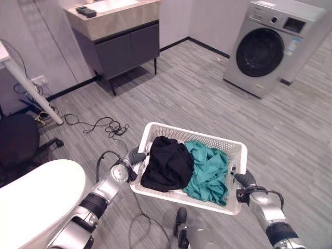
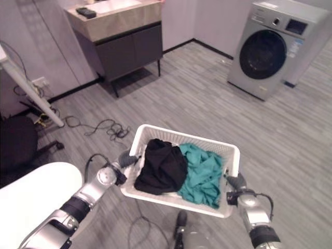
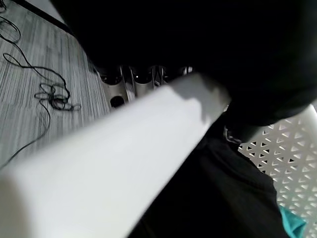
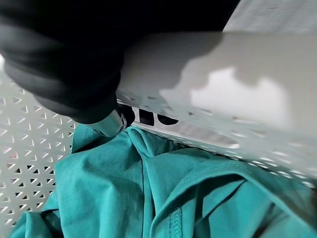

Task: Grab the laundry basket,head to the washer,open it,put in the laundry and shut it.

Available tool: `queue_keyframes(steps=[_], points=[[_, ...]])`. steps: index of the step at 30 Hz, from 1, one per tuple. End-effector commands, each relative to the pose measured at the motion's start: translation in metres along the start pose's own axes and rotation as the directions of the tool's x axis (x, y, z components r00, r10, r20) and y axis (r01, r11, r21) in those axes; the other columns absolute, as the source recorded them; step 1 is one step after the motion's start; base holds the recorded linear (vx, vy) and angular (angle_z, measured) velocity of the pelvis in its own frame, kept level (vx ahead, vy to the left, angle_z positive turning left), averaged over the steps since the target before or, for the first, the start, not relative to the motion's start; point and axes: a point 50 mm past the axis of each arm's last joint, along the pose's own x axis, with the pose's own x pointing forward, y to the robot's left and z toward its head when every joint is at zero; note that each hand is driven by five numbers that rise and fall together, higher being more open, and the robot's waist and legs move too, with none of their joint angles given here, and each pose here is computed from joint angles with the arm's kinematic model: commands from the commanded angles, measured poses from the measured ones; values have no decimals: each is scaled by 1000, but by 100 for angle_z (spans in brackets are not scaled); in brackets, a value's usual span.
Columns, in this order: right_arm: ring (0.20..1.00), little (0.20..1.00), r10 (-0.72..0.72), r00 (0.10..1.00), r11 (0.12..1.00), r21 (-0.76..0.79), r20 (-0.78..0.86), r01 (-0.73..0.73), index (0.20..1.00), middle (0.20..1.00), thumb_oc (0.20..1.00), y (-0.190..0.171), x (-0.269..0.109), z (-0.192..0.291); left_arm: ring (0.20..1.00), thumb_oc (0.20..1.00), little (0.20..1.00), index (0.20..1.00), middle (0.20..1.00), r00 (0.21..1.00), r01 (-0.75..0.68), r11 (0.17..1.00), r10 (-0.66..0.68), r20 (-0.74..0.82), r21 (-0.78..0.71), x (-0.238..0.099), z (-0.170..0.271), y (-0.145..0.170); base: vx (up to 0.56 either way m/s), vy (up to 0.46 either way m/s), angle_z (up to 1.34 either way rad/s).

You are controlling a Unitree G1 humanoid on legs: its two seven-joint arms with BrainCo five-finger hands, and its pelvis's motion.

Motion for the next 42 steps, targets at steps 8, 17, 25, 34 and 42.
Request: queue_keyframes(steps=[8, 17, 25, 34, 42], points=[[200, 200, -106, 974, 992, 92, 200, 89, 200, 200, 200, -42, -2, 46, 200, 200, 200, 200, 200, 972, -227, 974, 227, 66, -3, -7, 10, 74, 263, -295, -44], [200, 200, -94, 980, 995, 57, 176, 85, 200, 200, 200, -38, -1, 37, 200, 200, 200, 200, 200, 971, -229, 973, 227, 80, 10, -4, 14, 77, 246, 34, -39], [200, 200, -23, 991, 999, 36, 130, 18, 200, 200, 200, -12, 12, 34, 200, 200, 200, 200, 200, 969, -243, 969, 241, 62, 34, -8, 5, 85, 421, 90, -35], [200, 200, -91, 986, 996, 25, 137, 89, 200, 200, 200, -34, 5, 30, 200, 200, 200, 200, 200, 951, -258, 965, 243, 194, 57, -7, 40, 94, 233, 64, -13], [200, 200, -172, 979, 985, 49, 113, 167, 200, 200, 200, -62, 1, 23, 200, 200, 200, 200, 200, 927, -272, 959, 237, 291, 83, 2, 74, 97, 129, -134, 3]])
